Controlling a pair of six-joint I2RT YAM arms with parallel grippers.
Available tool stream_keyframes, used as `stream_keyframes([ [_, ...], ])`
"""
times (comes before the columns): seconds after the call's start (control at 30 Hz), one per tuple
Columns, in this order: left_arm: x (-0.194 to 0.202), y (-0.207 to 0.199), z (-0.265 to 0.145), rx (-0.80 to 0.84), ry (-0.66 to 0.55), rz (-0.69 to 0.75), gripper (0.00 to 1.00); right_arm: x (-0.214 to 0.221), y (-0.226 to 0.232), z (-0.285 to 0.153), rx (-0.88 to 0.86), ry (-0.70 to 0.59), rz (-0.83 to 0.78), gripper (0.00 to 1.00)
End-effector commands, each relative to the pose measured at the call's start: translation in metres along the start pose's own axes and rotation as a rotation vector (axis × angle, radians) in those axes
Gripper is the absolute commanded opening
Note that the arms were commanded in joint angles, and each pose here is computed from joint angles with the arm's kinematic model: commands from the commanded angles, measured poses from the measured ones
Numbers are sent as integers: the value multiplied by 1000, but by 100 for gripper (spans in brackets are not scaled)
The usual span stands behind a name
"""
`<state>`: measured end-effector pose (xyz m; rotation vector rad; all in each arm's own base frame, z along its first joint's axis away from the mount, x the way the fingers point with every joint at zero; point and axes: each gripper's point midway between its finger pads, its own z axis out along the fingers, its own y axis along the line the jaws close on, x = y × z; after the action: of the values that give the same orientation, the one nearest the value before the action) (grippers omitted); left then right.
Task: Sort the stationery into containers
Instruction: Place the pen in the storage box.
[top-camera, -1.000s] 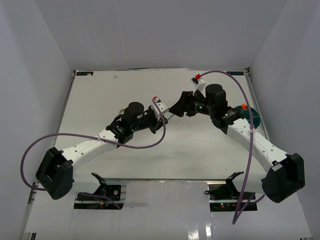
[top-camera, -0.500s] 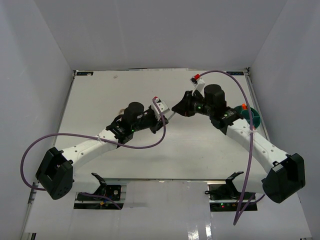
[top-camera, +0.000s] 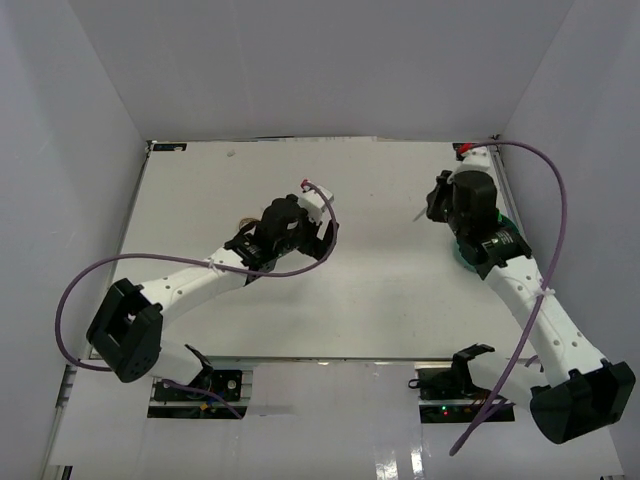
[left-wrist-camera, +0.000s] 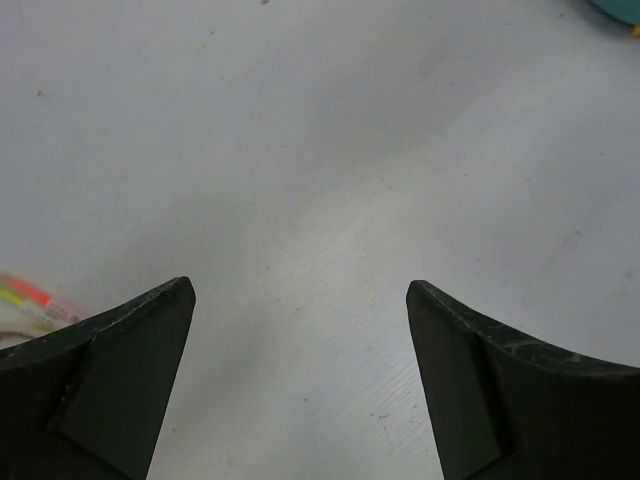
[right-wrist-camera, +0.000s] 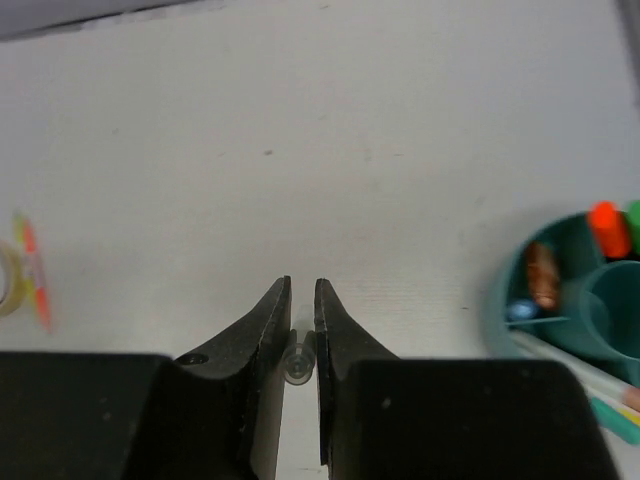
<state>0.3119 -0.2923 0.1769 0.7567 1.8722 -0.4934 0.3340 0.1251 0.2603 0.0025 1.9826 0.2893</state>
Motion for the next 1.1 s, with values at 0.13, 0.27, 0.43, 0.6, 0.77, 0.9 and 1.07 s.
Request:
stream_keyframes([
  [0.13, 16, 68, 2, -309, 129, -241, 98, -42, -133, -46, 487, -172, 43, 8],
  [0.27, 19, 87, -3, -359, 128, -295, 98, -51, -171, -60, 599, -196, 68, 8],
  [0.43, 21, 94, -5, -377, 135, -307, 98, -54, -192, -56, 615, -195, 101, 8],
  [0.6, 24, 97, -6, -392, 144, -305, 98, -49, -206, -47, 629, -191, 128, 8],
  [0.77, 24, 96, -5, -383, 146, -311, 98, -35, -215, -30, 619, -148, 134, 8],
  [0.9, 22, 99, -7, -396, 142, -309, 98, -19, -220, -12, 609, -112, 135, 9],
  [1.07, 26, 100, -6, -402, 153, -320, 98, 11, -226, 3, 611, -29, 140, 26],
])
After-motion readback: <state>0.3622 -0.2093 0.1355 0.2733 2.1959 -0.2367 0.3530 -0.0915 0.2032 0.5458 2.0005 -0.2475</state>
